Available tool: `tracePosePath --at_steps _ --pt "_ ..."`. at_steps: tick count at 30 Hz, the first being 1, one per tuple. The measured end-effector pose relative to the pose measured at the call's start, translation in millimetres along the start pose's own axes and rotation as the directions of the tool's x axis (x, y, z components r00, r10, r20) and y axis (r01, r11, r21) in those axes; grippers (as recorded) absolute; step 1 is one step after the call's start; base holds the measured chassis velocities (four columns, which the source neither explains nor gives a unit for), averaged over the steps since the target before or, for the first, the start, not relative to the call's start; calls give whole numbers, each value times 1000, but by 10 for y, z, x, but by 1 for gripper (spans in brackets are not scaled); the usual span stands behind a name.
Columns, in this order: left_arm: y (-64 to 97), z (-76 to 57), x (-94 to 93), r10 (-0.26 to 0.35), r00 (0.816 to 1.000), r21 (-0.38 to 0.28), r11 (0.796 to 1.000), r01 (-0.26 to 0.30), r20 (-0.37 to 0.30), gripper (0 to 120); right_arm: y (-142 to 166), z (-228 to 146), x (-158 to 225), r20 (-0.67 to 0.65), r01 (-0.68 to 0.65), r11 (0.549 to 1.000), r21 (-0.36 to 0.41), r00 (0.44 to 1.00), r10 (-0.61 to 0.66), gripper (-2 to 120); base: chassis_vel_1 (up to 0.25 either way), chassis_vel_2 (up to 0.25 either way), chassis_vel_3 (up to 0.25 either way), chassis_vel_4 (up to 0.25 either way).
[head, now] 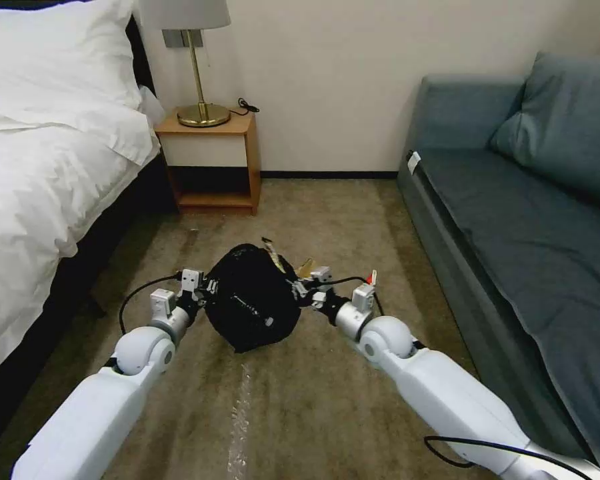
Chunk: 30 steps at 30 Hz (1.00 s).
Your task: Pick up the trash bin, then pick up the garbage on the floor and place it into the trash bin.
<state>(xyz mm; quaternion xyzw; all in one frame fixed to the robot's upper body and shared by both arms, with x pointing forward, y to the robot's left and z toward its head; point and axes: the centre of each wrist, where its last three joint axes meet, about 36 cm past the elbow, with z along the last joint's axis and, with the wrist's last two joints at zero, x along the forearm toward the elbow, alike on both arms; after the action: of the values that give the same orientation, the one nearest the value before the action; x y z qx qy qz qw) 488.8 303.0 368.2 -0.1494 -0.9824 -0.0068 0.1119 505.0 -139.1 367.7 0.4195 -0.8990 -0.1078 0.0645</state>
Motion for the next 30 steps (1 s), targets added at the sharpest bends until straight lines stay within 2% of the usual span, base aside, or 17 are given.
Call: tracePosePath --at_steps 4,7,12,13,14,16,17,19,20,23,24,25,27,28,30 --pt "-84 33 -104 6 1000 8 1000 -6 4 4 50 15 -79 -13 21 1000 0 1000 -21 0 0 0 0 0" --pt "-172 42 -196 -1 1000 27 1000 1 15 4 69 195 -99 -76 0 998 67 997 6 0 0 0 0 0" --pt "-186 33 -253 4 1000 26 1000 -4 18 4 121 386 -160 -81 -57 994 91 995 64 4 0 0 0 0" --pt "-155 53 -282 -4 1000 14 1000 4 19 4 113 408 -183 -68 -78 991 110 994 86 10 0 0 0 0" --pt "-155 53 -282 -4 1000 14 1000 4 19 4 113 408 -183 -68 -78 991 110 994 86 10 0 0 0 0" --pt "-148 98 -326 -13 1000 6 1000 13 15 4 67 367 -194 -58 -103 986 134 992 112 22 0 0 0 0" --pt "-148 98 -326 -13 1000 6 1000 13 15 4 67 367 -194 -58 -103 986 134 992 112 22 0 0 0 0" --pt "-190 115 -347 -7 1000 9 1000 7 12 4 30 323 -197 -53 -117 983 143 991 126 32 0 0 0 0" --pt "-190 115 -347 -7 1000 9 1000 7 12 4 30 323 -197 -53 -117 983 143 991 126 32 0 0 0 0" --pt "-234 124 -383 -1 1000 13 1000 1 10 4 13 308 -202 -51 -149 977 155 986 159 48 0 0 0 0" --pt "-234 124 -383 -1 1000 13 1000 1 10 4 13 308 -202 -51 -149 977 155 986 159 48 0 0 0 0" --pt "-233 125 -386 -3 1000 12 1000 3 10 4 7 299 -199 -48 -161 974 157 984 171 53 0 0 0 0" --pt "-220 127 -383 -9 1000 8 1000 9 11 4 -64 243 -171 -36 -188 966 176 980 198 64 0 0 0 0" --pt "-220 127 -383 -9 1000 8 1000 9 11 4 -64 243 -171 -36 -188 966 176 980 198 64 0 0 0 0" --pt "-201 130 -367 -25 999 8 1000 24 24 4 -204 147 -101 -37 -225 955 195 971 236 73 0 0 0 0"
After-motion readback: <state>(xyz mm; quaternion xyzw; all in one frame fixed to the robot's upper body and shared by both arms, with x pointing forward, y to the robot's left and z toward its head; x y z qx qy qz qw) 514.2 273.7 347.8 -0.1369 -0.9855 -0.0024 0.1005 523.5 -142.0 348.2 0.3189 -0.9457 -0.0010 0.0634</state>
